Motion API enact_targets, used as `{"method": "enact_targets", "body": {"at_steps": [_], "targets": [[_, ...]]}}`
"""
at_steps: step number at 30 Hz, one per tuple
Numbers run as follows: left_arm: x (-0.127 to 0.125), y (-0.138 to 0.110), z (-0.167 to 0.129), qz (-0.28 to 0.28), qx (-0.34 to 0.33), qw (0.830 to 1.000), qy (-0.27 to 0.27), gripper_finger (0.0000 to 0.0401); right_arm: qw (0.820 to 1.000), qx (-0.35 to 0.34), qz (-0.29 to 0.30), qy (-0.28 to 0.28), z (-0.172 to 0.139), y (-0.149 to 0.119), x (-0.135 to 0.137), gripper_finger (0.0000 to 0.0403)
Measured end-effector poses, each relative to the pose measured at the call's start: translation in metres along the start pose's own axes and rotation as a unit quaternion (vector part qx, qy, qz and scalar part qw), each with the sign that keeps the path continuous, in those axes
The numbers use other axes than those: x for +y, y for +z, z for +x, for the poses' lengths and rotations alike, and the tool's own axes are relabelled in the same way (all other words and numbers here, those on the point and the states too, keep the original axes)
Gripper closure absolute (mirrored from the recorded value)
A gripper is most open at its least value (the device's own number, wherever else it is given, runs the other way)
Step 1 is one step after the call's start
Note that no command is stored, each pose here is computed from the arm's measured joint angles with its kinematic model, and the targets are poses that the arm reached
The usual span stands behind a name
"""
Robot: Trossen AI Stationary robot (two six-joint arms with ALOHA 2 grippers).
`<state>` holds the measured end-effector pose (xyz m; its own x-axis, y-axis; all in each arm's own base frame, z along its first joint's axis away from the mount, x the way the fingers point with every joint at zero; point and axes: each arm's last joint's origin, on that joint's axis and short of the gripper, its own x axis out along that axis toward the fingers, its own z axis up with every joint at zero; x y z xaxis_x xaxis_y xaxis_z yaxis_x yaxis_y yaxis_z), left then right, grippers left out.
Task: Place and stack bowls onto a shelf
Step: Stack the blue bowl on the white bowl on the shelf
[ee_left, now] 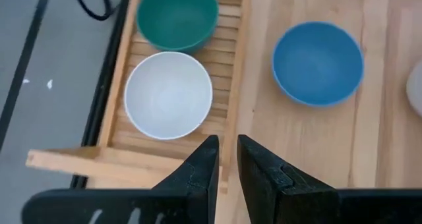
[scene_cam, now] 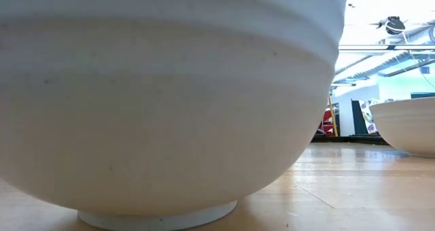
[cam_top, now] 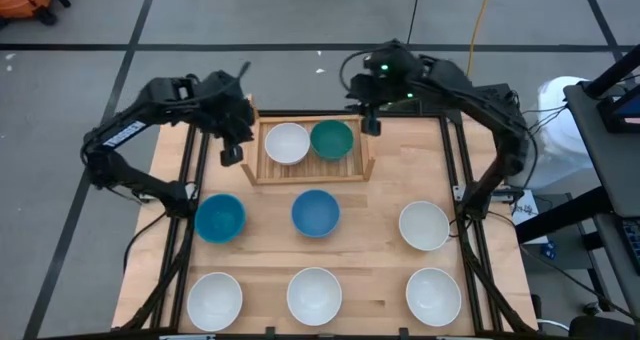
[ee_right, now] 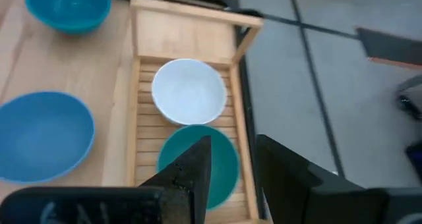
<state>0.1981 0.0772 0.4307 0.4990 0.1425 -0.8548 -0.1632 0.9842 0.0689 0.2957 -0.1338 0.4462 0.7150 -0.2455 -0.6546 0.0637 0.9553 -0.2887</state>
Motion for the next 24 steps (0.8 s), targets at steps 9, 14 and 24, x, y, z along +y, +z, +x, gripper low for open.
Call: {"method": "enact_targets", "body": {"at_steps": [9, 14, 24], "targets": [[-0.038, 0.027, 0.046, 0.118, 0.054, 0.990, -0.058, 0.0339, 0.997, -0.010, 0.000, -0.078, -0.050, -0.004, 0.002, 0.0289], [-0.065, 0.036, 0.067, 0.171, 0.075, 0.977, -0.098, 0.0339, 0.994, 0.003, -0.002, -0.105, -0.060, -0.008, 0.002, 0.0289], [-0.100, 0.045, 0.099, 0.237, 0.104, 0.957, -0.130, 0.0339, 0.994, 0.022, 0.017, -0.107, -0.067, -0.013, 0.004, 0.0289]]}}
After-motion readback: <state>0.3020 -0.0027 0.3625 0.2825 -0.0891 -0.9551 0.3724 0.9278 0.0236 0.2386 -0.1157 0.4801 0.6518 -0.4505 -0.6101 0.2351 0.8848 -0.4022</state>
